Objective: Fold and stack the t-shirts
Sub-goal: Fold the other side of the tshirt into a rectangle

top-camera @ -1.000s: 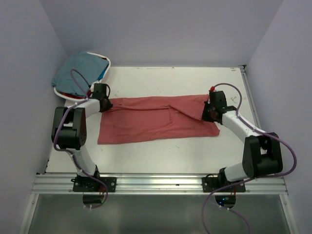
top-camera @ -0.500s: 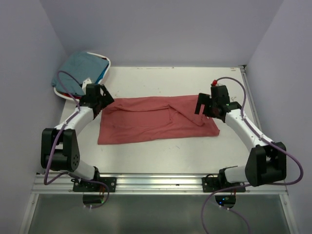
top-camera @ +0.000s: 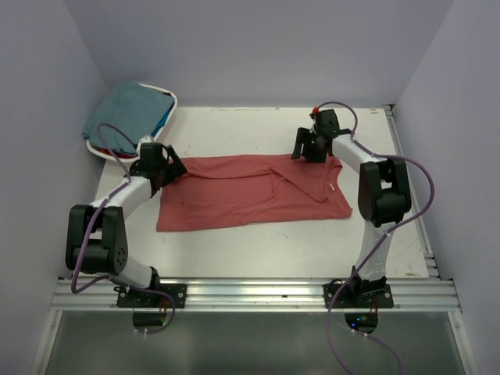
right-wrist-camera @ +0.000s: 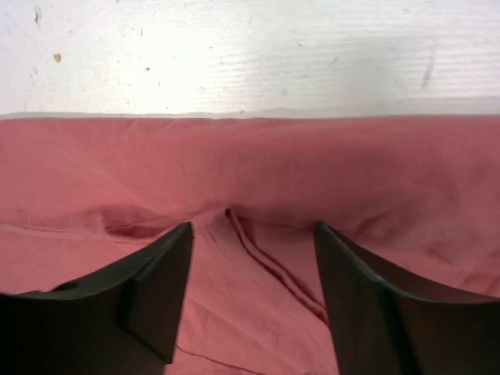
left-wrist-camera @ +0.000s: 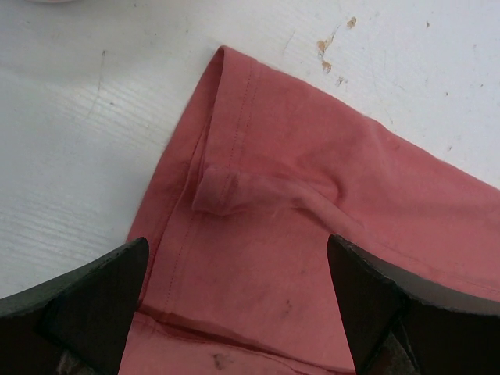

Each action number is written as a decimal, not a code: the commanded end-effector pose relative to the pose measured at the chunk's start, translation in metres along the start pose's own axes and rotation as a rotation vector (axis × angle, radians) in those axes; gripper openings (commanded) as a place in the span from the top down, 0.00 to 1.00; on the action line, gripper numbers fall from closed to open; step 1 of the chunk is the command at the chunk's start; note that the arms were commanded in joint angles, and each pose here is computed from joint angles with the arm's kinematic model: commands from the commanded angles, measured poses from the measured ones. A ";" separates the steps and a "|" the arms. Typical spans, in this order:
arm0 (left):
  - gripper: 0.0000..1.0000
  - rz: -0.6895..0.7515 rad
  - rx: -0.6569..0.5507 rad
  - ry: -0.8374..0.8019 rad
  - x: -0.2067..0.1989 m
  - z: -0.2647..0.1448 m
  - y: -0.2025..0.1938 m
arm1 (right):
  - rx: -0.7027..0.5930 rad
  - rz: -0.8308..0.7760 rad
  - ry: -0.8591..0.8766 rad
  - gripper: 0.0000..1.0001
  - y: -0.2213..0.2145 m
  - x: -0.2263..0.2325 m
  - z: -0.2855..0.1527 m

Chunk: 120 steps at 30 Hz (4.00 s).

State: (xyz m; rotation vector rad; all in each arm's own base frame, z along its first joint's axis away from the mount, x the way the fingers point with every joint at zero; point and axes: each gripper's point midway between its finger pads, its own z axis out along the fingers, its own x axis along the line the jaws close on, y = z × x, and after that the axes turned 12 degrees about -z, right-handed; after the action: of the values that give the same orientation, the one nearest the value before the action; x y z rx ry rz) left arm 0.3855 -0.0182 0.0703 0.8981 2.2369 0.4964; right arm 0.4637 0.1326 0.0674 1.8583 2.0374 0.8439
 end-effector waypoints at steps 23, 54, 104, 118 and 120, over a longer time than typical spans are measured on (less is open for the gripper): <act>0.00 -0.016 -0.008 -0.031 -0.003 0.004 0.001 | 0.054 0.024 0.220 0.78 -0.024 0.038 0.018; 0.00 -0.013 0.009 -0.032 -0.002 0.007 -0.004 | 0.139 -0.029 0.392 1.00 -0.113 0.079 -0.058; 0.00 -0.005 0.026 -0.055 -0.004 0.006 -0.009 | 0.050 -0.039 -0.052 1.00 -0.099 0.020 -0.101; 0.00 -0.002 0.033 -0.060 -0.003 0.004 -0.011 | 0.193 -0.040 0.043 1.00 -0.154 0.030 -0.090; 0.00 -0.005 0.036 -0.065 -0.004 0.005 -0.012 | 0.230 -0.049 0.083 1.00 -0.173 0.037 -0.092</act>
State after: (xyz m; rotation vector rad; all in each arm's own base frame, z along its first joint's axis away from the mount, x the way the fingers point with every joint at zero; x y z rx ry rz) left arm 0.3783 -0.0293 0.0508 0.9386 2.2453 0.4109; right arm 0.2877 0.1330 0.0553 1.9224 2.1973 0.6856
